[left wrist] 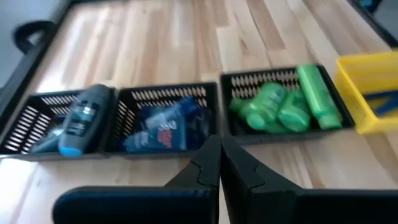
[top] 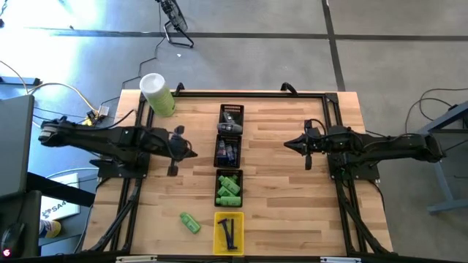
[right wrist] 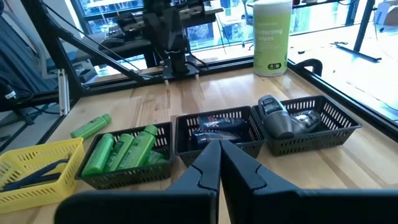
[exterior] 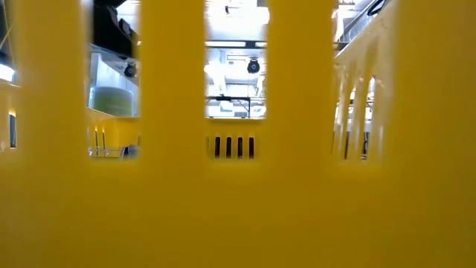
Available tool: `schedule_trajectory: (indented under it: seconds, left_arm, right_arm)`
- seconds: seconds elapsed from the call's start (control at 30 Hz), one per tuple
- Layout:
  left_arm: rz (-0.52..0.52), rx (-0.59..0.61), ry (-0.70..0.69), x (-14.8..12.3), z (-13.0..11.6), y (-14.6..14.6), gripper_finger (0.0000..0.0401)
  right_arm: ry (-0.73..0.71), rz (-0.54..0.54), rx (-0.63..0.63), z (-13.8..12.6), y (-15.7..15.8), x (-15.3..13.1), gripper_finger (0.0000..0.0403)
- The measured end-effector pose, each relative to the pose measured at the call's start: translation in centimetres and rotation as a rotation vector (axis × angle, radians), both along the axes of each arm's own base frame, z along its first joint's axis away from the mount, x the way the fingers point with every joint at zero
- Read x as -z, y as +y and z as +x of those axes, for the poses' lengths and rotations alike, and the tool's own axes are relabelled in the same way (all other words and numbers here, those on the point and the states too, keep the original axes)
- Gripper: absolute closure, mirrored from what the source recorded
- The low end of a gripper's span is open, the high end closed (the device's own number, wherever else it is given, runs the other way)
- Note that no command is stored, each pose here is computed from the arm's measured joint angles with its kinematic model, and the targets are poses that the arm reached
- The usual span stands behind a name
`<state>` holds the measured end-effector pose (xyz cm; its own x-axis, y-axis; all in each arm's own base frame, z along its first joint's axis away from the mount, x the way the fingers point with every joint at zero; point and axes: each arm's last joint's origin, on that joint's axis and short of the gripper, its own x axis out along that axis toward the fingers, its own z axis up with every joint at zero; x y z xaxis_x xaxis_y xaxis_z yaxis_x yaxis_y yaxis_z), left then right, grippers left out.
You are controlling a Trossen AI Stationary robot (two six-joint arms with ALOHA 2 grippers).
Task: Pick & Place Travel size toiletries
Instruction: Put the green shampoo bottle into the bottom black bin
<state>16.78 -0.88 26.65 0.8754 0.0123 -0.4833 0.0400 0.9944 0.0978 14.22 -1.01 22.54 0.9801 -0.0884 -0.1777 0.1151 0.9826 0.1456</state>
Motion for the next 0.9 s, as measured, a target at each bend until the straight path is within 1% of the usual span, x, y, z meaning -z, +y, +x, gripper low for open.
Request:
schedule_trajectory:
  seconds: [0.2, 0.3, 0.43, 0.53, 0.63, 0.7, 0.9]
  left_arm:
    - [0.037, 0.028, 0.119, -0.8, 1.4, -1.9, 0.0401]
    - [0.056, 0.063, 0.136, -1.2, 2.2, -3.1, 0.0401]
    - [0.08, 0.125, 0.191, -1.0, 3.0, -4.8, 0.0401]
    - [0.106, 0.178, 0.26, -0.2, 3.4, -6.1, 0.0401]
    - [0.089, 0.209, 0.296, 0.4, 3.8, -7.7, 0.0401]
    - [0.069, 0.22, 0.302, 0.4, 4.2, -8.8, 0.0401]
    - [0.052, 0.244, 0.364, 0.4, 4.8, -11.4, 0.0401]
  right_arm:
    - [-0.008, 0.0, 0.0, 0.0, 0.0, -0.1, 0.0401]
    - [-0.008, 0.0, -0.001, 0.0, 0.0, -0.1, 0.0401]
    - [-0.007, 0.0, -0.001, 0.0, 0.0, -0.1, 0.0401]
    - [-0.002, 0.0, -0.001, 0.1, 0.0, 0.0, 0.0401]
    - [-0.003, 0.0, -0.001, 0.1, 0.0, 0.0, 0.0401]
    - [-0.001, -0.001, -0.002, 0.1, 0.0, 0.0, 0.0401]
    - [-0.009, -0.018, -0.002, 0.1, 0.0, -0.1, 0.0401]
